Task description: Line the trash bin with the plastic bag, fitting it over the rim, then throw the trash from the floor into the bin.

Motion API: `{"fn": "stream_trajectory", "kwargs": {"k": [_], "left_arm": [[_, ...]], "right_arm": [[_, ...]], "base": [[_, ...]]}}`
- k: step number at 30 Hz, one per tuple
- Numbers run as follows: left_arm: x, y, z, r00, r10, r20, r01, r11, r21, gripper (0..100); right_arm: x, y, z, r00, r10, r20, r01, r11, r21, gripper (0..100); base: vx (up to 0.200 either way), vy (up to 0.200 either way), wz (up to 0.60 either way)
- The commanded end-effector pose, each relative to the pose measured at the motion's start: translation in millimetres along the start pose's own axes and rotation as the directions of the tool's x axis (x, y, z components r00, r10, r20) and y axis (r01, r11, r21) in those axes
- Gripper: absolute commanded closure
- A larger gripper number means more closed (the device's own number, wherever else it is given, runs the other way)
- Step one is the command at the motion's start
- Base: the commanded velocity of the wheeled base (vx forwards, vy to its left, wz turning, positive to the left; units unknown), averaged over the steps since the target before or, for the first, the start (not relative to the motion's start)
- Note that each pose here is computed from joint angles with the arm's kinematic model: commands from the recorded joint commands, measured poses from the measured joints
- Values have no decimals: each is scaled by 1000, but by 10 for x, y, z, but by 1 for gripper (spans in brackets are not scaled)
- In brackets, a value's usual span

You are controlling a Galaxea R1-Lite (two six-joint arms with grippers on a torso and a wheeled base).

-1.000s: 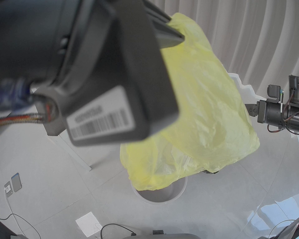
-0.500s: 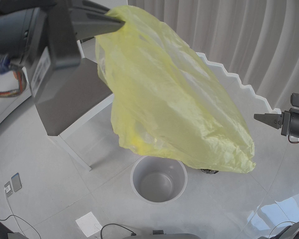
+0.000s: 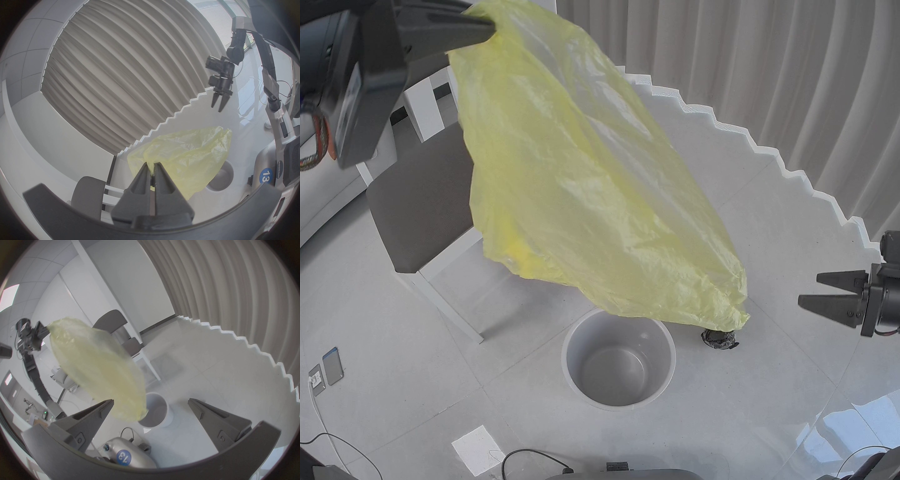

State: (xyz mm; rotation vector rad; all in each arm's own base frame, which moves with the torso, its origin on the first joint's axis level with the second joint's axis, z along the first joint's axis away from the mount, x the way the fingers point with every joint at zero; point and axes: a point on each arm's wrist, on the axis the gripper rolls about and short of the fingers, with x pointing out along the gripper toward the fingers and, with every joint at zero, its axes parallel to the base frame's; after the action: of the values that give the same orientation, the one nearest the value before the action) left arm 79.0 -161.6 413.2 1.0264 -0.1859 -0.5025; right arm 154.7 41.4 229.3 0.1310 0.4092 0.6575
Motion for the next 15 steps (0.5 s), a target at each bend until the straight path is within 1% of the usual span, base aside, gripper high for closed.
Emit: {"fn": "stream_trajectory", "kwargs": {"k": [1,7,10,15], "left_arm": [[-40,43,-27,1000,13,0,-13,1000,-10,100],[-60,61,-31,1000,17,5,-17,1000,-14,100],[-81,77,-40,1000,21,8,-21,1000,-18,100],[-94,87,-43,1000,23,11,-23,1000,-20,100]], "right_arm": [[11,84,-106,999,46,-30,-46,999,-11,0],[138,34,-72,998,44,-47,-44,999,-2,0],[262,-31,-29,998,38,-51,-38,999,4,0],[390,-112,95,999,27,-29,-27,1000,4,0]], "base": [[0,0,0],[0,0,0],[0,0,0],[0,0,0]]}}
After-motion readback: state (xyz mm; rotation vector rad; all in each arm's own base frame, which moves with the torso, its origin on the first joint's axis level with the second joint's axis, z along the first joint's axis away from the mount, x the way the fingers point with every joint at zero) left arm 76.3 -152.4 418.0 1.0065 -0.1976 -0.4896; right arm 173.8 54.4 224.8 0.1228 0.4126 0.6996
